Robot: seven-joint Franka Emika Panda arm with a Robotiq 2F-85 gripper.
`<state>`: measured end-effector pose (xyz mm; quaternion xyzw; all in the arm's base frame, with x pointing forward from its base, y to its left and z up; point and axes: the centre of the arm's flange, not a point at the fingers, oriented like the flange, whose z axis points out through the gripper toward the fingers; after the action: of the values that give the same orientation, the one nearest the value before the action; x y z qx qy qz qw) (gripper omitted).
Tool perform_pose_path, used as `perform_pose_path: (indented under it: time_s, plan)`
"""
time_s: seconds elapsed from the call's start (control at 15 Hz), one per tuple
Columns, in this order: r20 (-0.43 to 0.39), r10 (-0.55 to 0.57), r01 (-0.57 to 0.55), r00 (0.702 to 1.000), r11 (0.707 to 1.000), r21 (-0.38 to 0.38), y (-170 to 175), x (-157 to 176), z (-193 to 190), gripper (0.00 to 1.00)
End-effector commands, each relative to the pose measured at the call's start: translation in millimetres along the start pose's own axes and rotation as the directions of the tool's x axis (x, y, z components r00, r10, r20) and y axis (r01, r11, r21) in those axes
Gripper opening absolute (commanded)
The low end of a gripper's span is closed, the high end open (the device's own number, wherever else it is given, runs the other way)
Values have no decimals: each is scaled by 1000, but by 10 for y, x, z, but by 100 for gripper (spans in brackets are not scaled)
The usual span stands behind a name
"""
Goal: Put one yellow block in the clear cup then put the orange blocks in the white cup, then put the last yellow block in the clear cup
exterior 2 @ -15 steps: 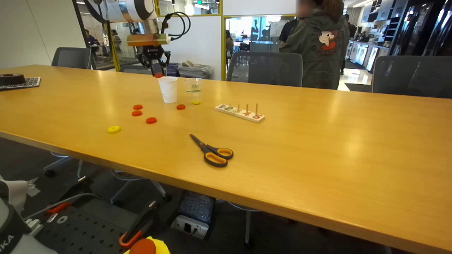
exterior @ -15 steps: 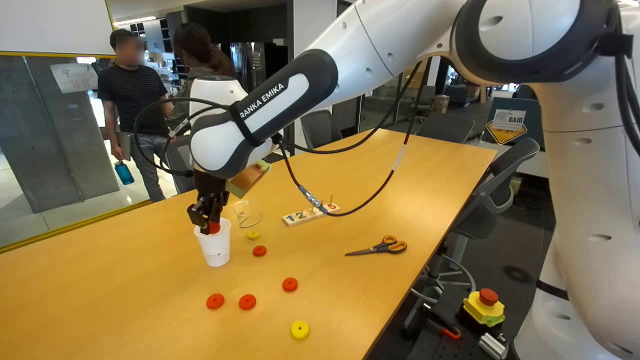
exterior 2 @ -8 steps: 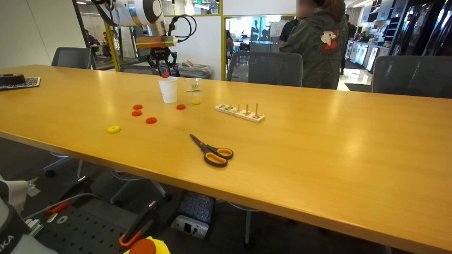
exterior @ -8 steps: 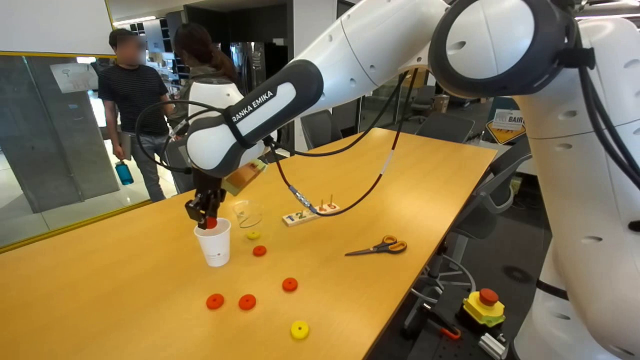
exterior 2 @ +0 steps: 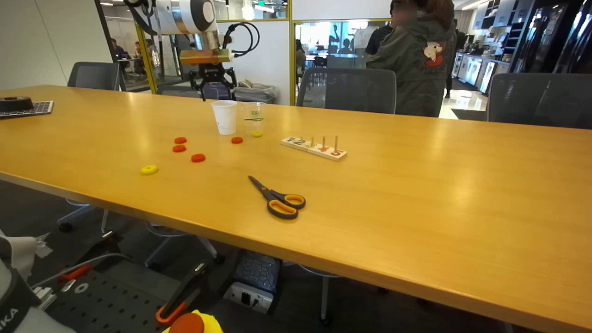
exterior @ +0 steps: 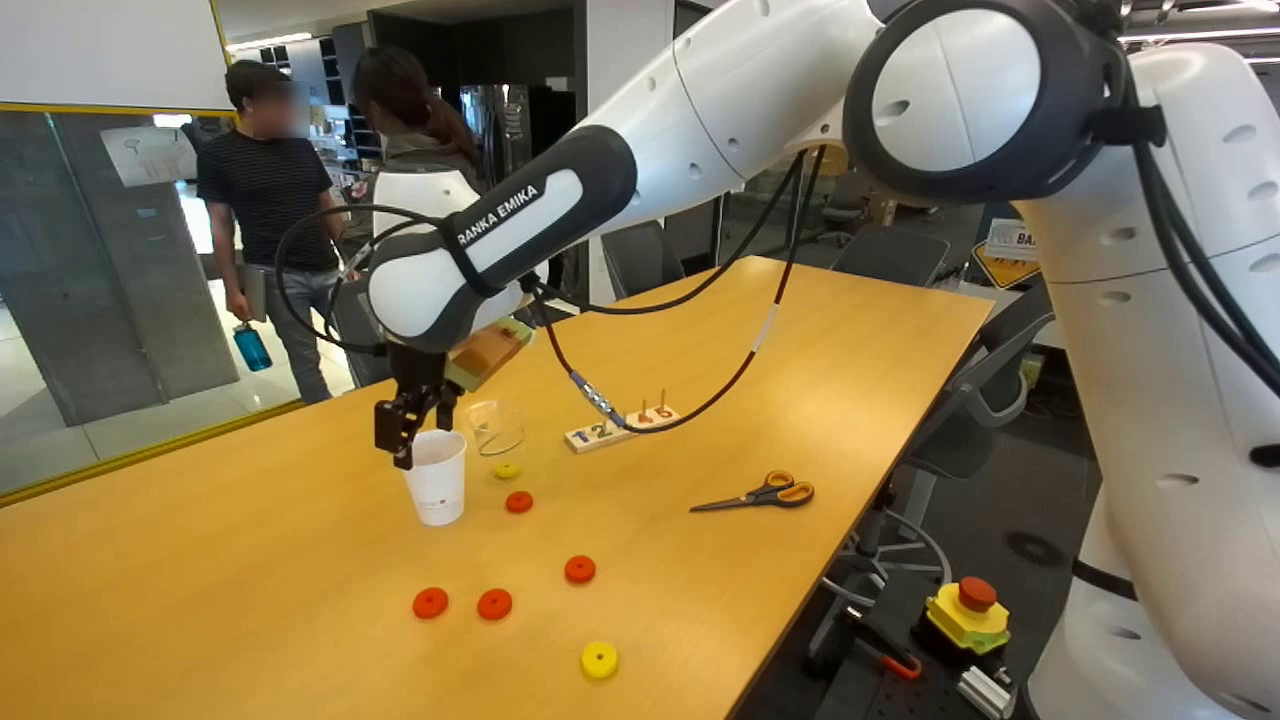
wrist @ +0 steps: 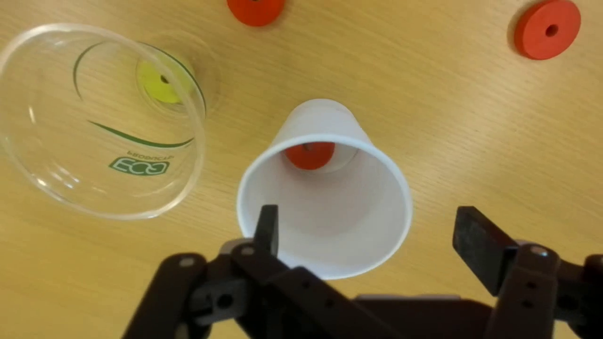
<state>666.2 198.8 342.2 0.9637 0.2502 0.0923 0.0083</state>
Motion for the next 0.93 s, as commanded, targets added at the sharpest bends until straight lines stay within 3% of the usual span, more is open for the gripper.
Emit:
perform_pose_path:
  time_s: [0.0, 0.47, 0.87]
  plan:
    - [29, -28, 29, 999, 999, -14, -83, -106, -300, 100]
    - [52, -148, 145, 988, 988, 55, -538, -705, -505, 100]
    - [129, -194, 179, 972, 977, 118, -970, -982, 21, 100]
